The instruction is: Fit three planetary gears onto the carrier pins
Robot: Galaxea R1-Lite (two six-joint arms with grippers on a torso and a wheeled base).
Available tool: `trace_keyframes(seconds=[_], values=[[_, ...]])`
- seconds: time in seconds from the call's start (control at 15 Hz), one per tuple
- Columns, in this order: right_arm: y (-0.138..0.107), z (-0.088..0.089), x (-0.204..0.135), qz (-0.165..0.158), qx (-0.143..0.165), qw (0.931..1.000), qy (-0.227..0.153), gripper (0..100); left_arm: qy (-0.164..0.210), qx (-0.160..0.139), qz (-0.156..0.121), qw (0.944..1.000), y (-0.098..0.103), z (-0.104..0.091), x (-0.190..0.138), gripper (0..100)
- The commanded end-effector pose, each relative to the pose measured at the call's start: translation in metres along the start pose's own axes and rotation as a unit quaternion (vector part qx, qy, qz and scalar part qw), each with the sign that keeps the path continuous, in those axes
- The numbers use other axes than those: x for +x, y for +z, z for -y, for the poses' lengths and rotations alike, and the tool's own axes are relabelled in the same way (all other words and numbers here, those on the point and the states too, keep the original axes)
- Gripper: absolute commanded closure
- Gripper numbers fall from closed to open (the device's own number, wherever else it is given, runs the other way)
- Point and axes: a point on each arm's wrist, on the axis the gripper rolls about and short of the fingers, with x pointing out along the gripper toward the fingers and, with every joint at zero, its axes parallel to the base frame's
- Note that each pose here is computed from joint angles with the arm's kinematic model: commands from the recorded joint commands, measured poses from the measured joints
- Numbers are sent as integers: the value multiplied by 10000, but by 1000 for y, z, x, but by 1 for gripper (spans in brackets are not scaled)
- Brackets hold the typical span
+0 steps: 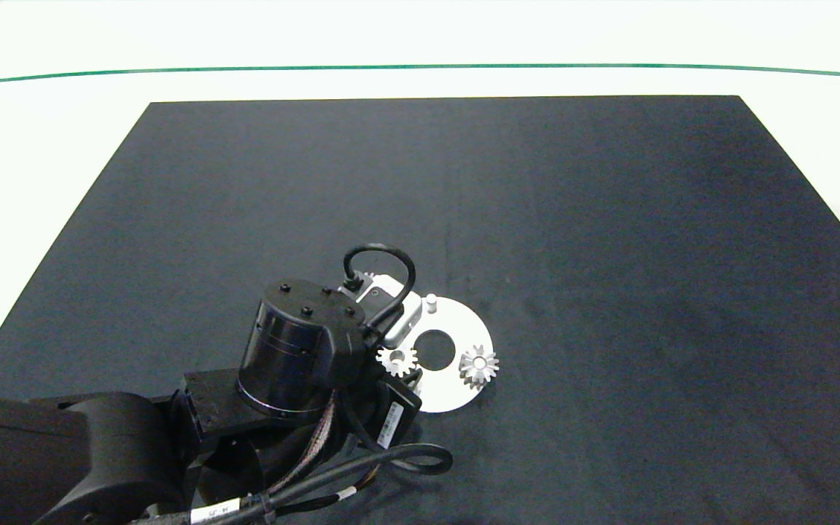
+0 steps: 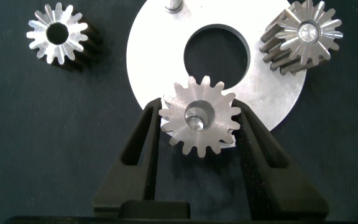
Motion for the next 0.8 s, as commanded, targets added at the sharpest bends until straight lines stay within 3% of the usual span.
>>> trace_keyframes(seconds=[0.07, 0.4, 0.8], values=[[0, 0, -1, 6, -12, 10000, -3, 0, -3, -34, 0, 10000, -1, 1, -1, 81], [0, 0, -1, -1, -13, 10000, -1, 0, 35, -111, 211, 9997, -4, 0, -1, 81], [0, 0, -1, -1, -13, 10000, -1, 0, 47, -122, 200, 9997, -7, 0, -1, 81]])
